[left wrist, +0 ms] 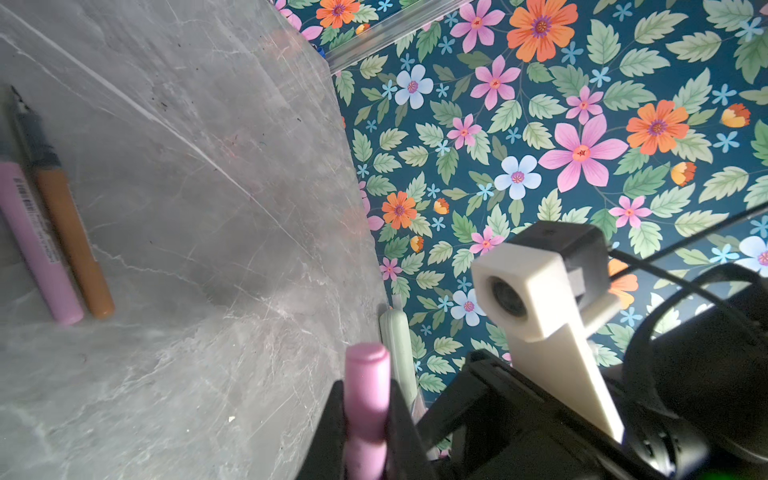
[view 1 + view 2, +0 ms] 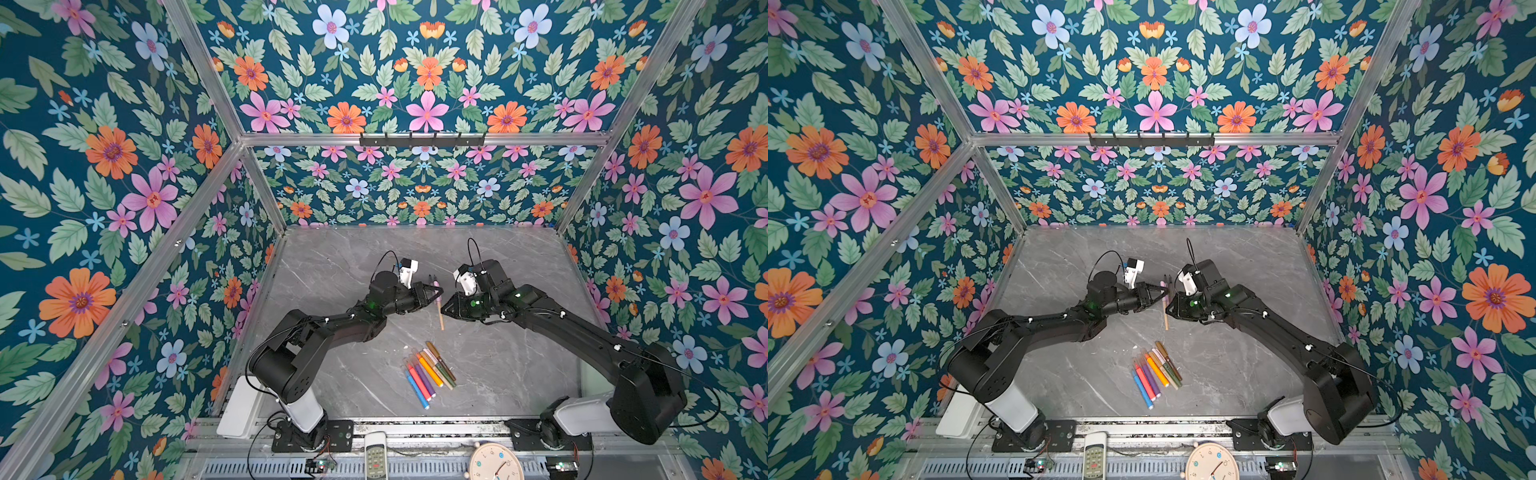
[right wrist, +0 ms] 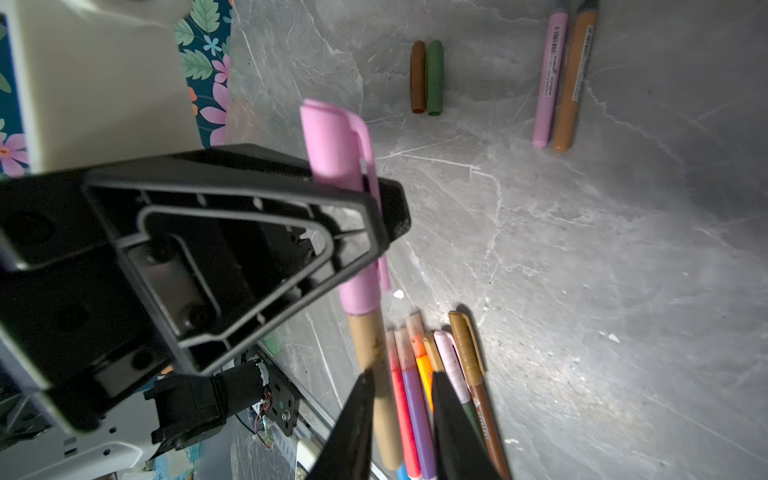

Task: Open the pen caps
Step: 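Draw the lilac cap back with the left gripper while the right lowers the pen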

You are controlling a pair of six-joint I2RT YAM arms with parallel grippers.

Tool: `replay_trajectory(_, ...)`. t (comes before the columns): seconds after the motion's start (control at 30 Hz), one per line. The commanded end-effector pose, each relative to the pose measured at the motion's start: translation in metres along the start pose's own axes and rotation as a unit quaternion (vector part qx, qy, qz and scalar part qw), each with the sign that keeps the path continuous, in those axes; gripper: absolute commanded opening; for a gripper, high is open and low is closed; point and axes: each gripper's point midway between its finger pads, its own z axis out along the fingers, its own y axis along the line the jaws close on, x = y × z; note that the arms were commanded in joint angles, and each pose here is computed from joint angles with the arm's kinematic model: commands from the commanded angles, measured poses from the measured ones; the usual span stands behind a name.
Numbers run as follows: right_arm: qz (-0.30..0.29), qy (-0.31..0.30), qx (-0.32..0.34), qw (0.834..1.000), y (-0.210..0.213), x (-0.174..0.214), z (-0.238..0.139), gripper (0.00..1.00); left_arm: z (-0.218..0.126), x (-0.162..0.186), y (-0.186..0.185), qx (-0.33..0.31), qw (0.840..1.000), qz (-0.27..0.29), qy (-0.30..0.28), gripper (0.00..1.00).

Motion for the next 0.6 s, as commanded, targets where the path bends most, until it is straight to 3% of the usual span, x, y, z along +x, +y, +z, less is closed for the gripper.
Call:
replay_trajectory(0.0, 0.003, 0.002, -0.006, 1.000, 0.001, 0.000, 0.003, 0.25, -0.002, -0.007, -0.025, 0.046, 0.999, 0.019, -0.011, 0.00)
replay_trajectory(0.57, -0.003, 0.005, -0.041, 0.999, 0.014, 0.000, 0.002, 0.26, -0.001, -0.008, -0.027, 0.053, 0.998, 0.015, -0.011, 0.00)
